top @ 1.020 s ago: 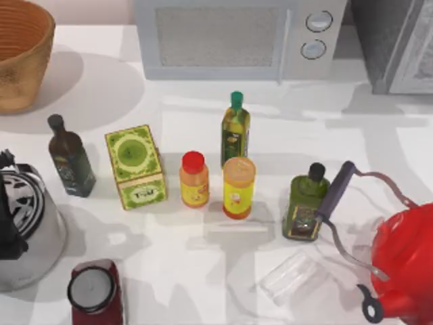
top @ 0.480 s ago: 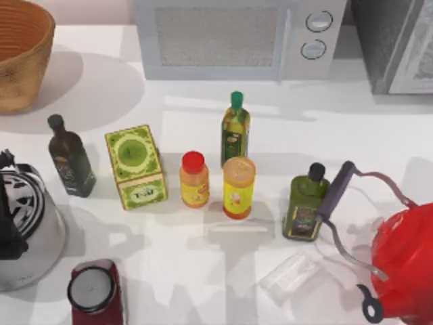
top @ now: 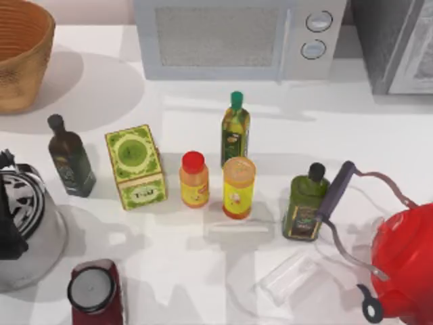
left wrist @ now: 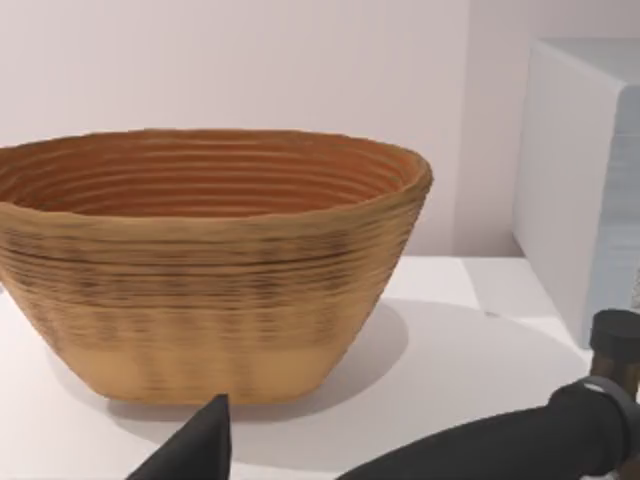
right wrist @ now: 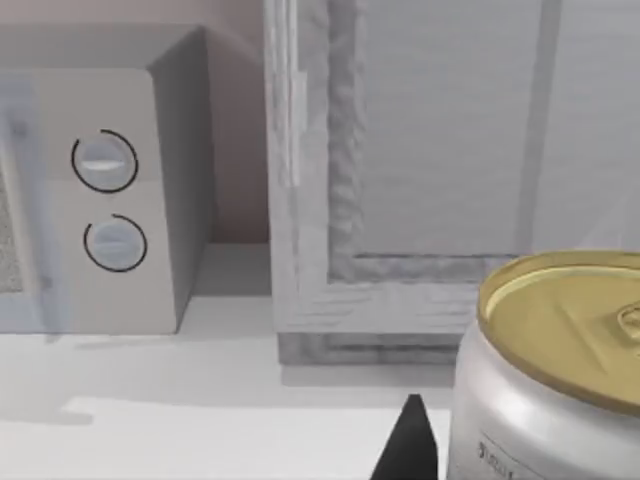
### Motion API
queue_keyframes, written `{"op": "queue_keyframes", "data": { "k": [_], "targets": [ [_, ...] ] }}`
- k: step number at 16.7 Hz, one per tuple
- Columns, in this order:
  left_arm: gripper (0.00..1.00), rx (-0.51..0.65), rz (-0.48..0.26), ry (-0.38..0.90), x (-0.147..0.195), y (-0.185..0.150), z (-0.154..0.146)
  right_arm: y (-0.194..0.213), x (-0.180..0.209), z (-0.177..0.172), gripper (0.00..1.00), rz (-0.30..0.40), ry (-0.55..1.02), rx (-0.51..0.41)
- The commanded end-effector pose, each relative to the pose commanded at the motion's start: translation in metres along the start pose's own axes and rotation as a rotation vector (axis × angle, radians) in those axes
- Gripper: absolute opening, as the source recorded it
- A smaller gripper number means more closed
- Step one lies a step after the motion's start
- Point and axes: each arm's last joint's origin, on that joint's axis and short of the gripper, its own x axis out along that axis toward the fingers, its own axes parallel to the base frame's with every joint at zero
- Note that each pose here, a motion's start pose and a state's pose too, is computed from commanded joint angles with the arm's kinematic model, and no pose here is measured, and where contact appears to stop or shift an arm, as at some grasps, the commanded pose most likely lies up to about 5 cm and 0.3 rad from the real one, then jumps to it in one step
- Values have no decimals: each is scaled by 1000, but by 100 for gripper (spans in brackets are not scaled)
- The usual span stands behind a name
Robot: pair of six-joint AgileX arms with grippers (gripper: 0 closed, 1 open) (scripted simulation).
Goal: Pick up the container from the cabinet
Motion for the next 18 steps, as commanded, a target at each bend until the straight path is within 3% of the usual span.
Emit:
{"op": "queue_keyframes", "data": {
  "k": [9, 18],
  "targets": [
    [100, 0, 0, 0, 0, 0, 0, 0, 1, -3, 0, 9, 4, 0],
    [100, 0, 0, 0, 0, 0, 0, 2, 30, 30, 0, 144, 7, -3]
  ]
}}
